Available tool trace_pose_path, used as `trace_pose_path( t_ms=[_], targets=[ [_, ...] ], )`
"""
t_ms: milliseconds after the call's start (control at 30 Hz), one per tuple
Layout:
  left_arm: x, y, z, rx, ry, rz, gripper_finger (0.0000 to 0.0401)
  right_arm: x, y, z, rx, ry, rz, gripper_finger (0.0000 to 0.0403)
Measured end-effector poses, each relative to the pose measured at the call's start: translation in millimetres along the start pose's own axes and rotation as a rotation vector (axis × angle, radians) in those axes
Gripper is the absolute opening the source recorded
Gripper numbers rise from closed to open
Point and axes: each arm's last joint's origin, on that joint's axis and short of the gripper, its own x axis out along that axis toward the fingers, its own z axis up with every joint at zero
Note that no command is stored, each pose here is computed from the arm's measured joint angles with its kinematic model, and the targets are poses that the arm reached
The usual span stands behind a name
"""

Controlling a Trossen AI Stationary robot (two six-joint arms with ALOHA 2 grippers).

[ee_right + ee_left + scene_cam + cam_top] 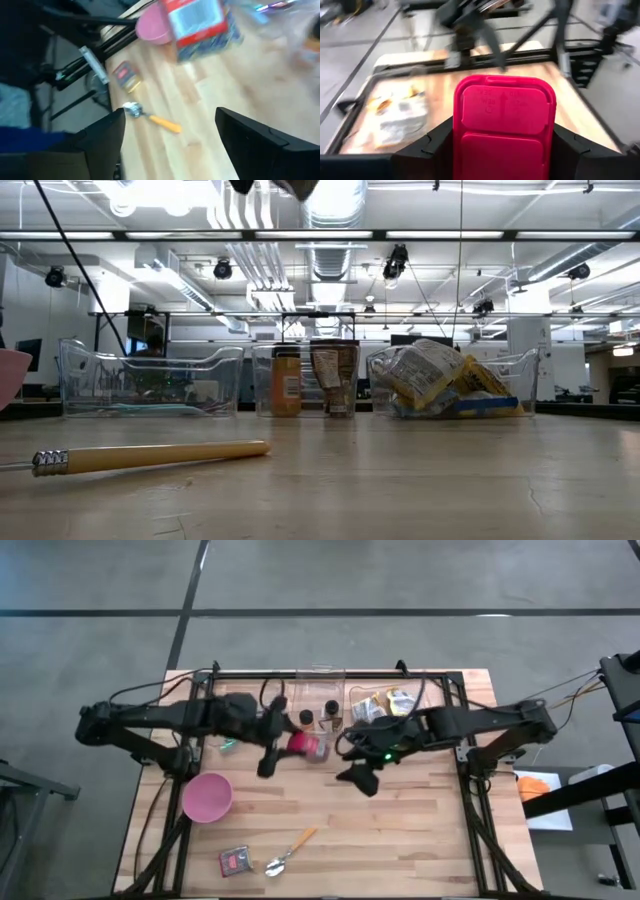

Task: Pick & Place Food Item
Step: Put the right red seasoning can into the middle transparent bin

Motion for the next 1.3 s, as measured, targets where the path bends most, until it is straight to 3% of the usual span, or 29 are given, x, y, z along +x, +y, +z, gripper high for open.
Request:
trace_pose_path(
  t_ms=[267, 533, 967, 1300],
  targets=[
    [5.2, 56.6, 4.7, -0.191, 0.062, 0.174, 0.0216, -46.3, -6.9, -2.7, -0.019, -0.090, -0.103, 0.0269],
    [32.1, 109.8, -4.3, -0.339, 0.273, 0.378, 0.0216, -74.9, -11.9, -8.5, -0.047, -0.085, -0.114, 0.0237],
    [59.6, 181.8, -10.0, -0.517, 0.417, 0.514, 0.0216, -105.4, -23.3, -23.1, -0.044, -0.029, -0.188, 0.0228],
    [60.2, 213.2, -39.3, -0.637, 0.526, 0.582, 0.0216, -109.8, -26.4, -29.9, -0.101, 0.026, -0.222, 0.0228]
  ],
)
